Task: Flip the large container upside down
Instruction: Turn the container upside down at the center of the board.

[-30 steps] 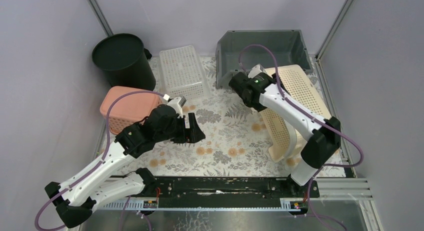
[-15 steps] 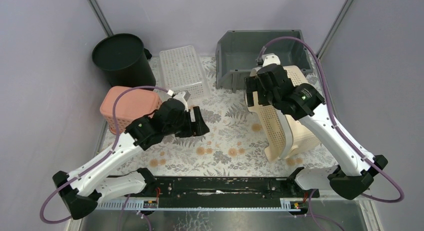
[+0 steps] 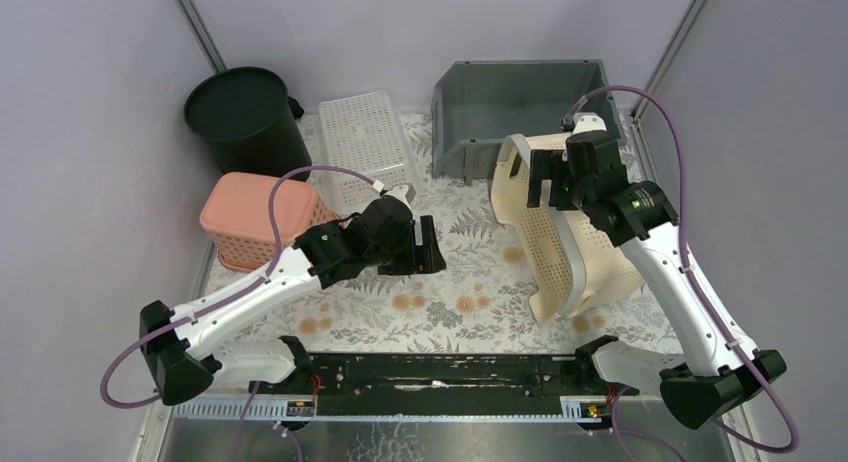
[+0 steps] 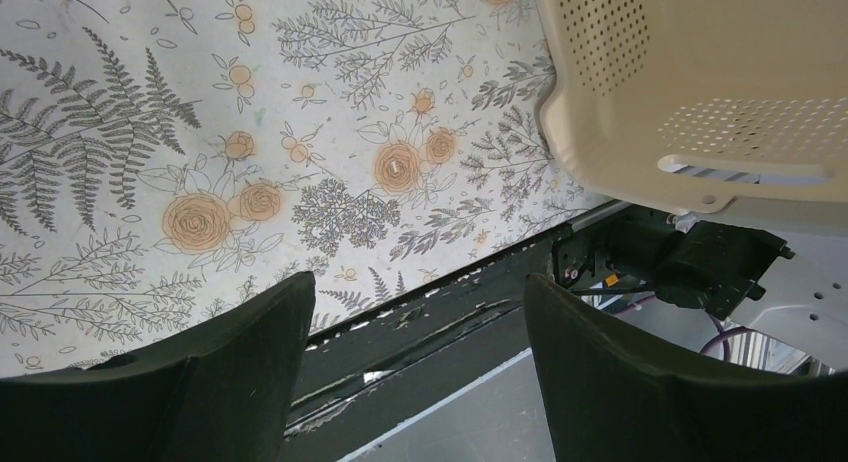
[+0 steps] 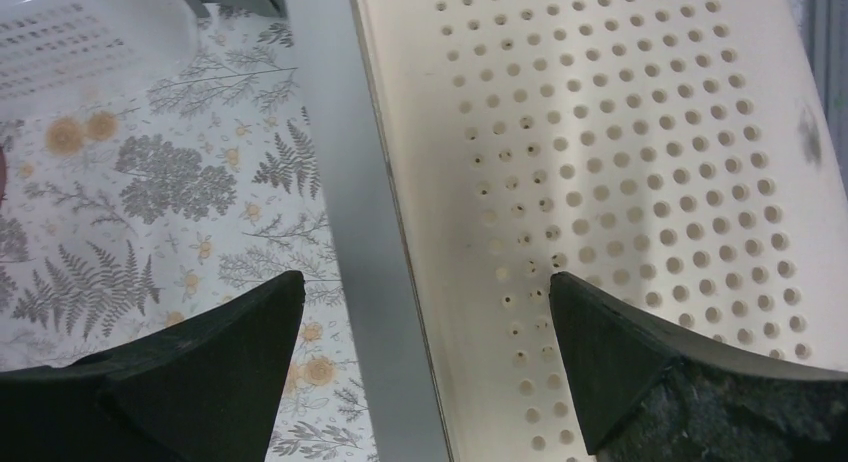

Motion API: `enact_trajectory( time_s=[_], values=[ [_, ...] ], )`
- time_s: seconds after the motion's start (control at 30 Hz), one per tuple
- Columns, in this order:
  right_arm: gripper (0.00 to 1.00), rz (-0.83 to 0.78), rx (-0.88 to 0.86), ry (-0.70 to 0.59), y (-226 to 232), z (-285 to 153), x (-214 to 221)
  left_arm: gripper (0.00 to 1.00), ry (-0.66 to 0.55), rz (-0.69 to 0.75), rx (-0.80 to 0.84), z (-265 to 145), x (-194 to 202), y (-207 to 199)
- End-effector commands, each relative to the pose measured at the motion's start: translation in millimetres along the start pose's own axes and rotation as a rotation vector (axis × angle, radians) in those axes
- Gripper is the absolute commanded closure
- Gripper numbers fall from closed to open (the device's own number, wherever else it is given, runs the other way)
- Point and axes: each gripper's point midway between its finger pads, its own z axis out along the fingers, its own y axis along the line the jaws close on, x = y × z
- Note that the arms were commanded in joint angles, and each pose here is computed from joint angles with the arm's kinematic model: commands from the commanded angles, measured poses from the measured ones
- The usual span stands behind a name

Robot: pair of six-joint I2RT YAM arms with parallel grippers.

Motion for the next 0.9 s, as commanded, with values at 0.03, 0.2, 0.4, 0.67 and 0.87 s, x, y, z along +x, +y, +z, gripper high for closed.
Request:
enact_trajectory(
  time_s=[0.03, 0.2, 0.4, 0.67, 0.87],
  values=[
    [0.01, -0.005, -0.188, -0.007, 32.7, -1.1, -4.6, 0.17, -0.065, -0.014, 0.04, 0.0, -15.4, -19.6],
    [0.15, 0.012, -0.347, 0.044, 59.7, -8.1, 6.3, 0.17, -0.069, -0.015, 0.035, -0.1, -14.5, -17.2],
    [0.48, 0.053, -0.447, 0.11, 76.5, -13.3, 24.2, 0.17, -0.07, -0.022, 0.039, 1.2, -12.9, -15.7],
    [0.56, 0.14, -0.541, 0.138, 94.1, -16.2, 34.8, 0.17, -0.076, -0.024, 0.045, 2.6, -14.1, -17.1],
    [0.56, 0.154, -0.553, 0.149, 97.6, -11.2, 38.5, 0.17, -0.09, -0.03, 0.1, 21.0, -25.0, -38.0]
  ],
)
